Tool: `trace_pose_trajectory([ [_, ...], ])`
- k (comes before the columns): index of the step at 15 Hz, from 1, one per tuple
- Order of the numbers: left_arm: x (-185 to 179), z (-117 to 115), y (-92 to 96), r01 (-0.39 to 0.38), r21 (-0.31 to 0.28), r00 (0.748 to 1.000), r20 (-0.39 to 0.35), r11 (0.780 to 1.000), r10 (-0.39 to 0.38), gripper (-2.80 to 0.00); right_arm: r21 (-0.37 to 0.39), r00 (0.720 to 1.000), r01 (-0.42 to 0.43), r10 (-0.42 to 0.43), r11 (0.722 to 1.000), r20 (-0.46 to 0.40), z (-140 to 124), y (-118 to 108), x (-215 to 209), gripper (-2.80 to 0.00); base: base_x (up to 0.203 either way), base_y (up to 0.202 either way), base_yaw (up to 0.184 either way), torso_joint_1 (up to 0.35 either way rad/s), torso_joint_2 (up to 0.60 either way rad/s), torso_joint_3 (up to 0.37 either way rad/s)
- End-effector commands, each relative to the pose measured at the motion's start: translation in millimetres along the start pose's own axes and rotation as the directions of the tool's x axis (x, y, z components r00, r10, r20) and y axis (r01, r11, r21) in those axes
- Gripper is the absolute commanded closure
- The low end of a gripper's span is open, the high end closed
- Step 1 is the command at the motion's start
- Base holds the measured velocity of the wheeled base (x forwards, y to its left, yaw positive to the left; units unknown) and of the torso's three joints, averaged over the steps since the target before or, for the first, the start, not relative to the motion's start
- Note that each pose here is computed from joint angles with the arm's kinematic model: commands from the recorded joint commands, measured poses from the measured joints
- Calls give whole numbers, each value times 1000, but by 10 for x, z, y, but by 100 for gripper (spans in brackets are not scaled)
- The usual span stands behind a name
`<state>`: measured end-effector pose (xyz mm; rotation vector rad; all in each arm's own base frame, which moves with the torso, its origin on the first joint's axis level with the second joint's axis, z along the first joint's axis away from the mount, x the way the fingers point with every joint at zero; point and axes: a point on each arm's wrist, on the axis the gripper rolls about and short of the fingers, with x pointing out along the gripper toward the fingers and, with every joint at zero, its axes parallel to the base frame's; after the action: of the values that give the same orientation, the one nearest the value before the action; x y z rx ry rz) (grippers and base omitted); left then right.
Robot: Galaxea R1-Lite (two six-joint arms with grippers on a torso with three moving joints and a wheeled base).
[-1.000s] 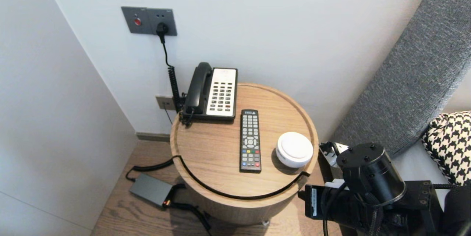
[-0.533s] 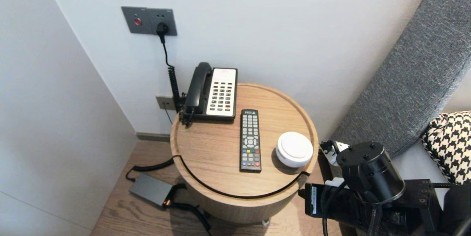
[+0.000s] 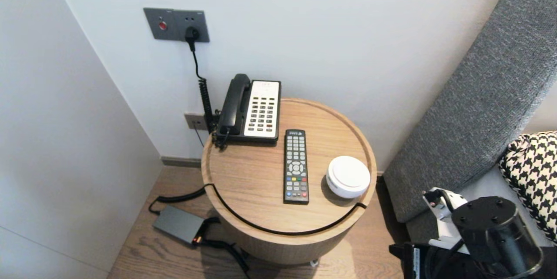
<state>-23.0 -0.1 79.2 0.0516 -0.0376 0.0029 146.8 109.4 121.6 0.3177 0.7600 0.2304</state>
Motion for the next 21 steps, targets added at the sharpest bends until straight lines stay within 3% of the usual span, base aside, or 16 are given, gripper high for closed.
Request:
trace_pose_trajectory([
  [1, 8, -34, -2, 1, 1, 1000, -12, 1000, -1, 0, 45, 995, 25, -29, 999, 92, 10, -247, -247, 0, 0, 0, 0, 0, 0, 0],
  [3, 8, -34, -2, 1, 1, 1000, -12, 1000, -1, 0, 15, 987, 71, -73, 997, 145, -35, -444, -390, 0, 0, 0, 0, 0, 0, 0],
  [8, 8, -34, -2, 1, 1, 1000, -12, 1000, -1, 0, -61, 963, 84, -66, 995, 260, -238, -736, -797, 0, 0, 0, 0, 0, 0, 0],
  [15, 8, -34, -2, 1, 1, 1000, -12, 1000, -1, 0, -155, 927, 177, -111, 972, 359, -933, -988, -1062, 0, 0, 0, 0, 0, 0, 0],
  [18, 8, -34, -2, 1, 1, 1000, -12, 1000, -1, 0, -196, 889, 191, -84, 962, 450, -1012, -985, -1128, 0, 0, 0, 0, 0, 0, 0],
  [20, 8, -34, -2, 1, 1, 1000, -12, 1000, -1, 0, -215, 844, 225, -80, 950, 531, -1078, -989, -1181, 0, 0, 0, 0, 0, 0, 0],
  [21, 8, -34, -2, 1, 1, 1000, -12, 1000, -1, 0, -226, 814, 286, -112, 931, 570, -1134, -1014, -1177, 0, 0, 0, 0, 0, 0, 0],
])
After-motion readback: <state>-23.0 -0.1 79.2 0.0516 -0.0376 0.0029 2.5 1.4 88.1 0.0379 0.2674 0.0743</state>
